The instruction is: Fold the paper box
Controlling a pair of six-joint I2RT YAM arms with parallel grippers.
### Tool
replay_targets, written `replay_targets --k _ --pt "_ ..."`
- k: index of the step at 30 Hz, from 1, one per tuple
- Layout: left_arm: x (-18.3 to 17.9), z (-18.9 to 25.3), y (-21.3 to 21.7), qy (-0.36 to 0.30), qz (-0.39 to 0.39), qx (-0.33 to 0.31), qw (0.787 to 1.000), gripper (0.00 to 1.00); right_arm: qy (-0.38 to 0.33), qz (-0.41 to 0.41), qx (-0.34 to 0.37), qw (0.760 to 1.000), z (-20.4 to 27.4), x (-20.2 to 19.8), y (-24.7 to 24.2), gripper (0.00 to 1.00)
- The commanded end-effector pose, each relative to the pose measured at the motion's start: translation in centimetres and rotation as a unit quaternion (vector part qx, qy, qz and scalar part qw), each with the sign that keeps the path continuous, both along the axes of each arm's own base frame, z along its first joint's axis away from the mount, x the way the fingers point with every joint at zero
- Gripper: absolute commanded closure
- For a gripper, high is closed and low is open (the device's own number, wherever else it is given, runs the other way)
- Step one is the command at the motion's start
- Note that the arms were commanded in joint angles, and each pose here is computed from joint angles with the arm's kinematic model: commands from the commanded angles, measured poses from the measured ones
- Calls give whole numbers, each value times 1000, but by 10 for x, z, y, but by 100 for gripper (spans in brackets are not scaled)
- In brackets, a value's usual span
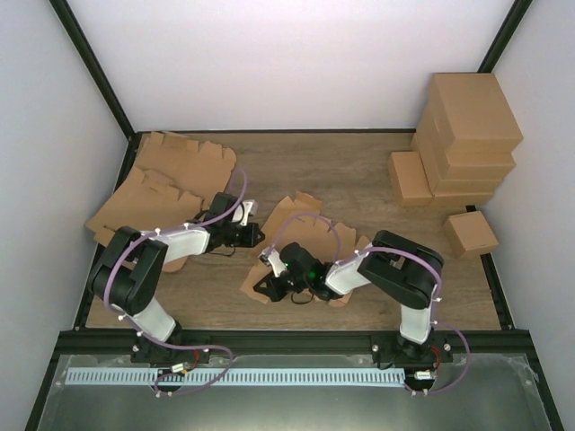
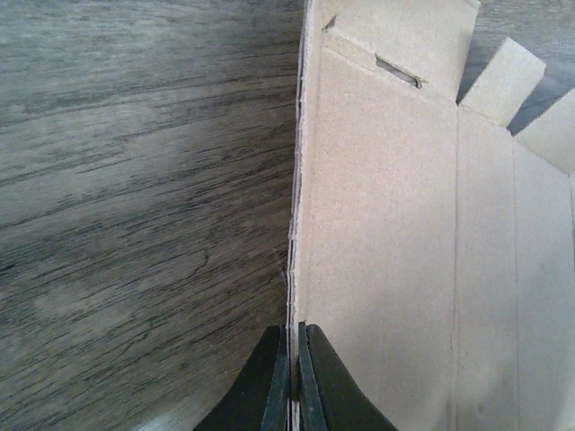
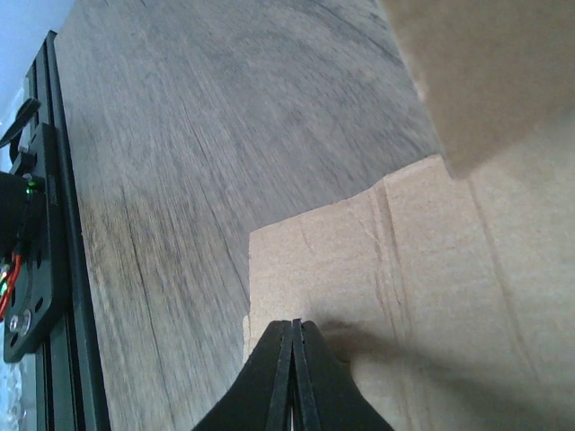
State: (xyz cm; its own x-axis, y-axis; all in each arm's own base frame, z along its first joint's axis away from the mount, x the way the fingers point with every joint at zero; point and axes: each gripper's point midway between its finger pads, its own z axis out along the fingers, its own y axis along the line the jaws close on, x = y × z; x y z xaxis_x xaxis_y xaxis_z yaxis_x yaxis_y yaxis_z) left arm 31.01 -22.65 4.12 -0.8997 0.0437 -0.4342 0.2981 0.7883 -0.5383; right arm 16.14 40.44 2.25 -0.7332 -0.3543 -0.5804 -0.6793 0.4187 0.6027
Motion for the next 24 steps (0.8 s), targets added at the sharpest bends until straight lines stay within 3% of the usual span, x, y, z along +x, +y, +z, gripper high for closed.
replay_targets --k 1,6,11,17,21,24 --pt "-6 1 -4 6 -23 5 1000 96 -27 -44 -24 998 6 5 -24 99" --pt "-5 12 -7 -18 -24 51 998 96 -90 -88 -19 992 58 31 -36 98" --pt "-3 32 -8 -50 -21 96 994 96 -77 -141 -8 987 83 61 -80 97" --pt "1 67 -11 -104 -34 162 981 96 -35 -265 -56 962 68 102 -159 96" --pt "4 88 -12 -148 -47 240 958 96 -12 -327 -97 940 49 113 -193 94" --pt "5 107 -14 -181 -52 290 938 96 -10 -332 -96 938 48 114 -199 94"
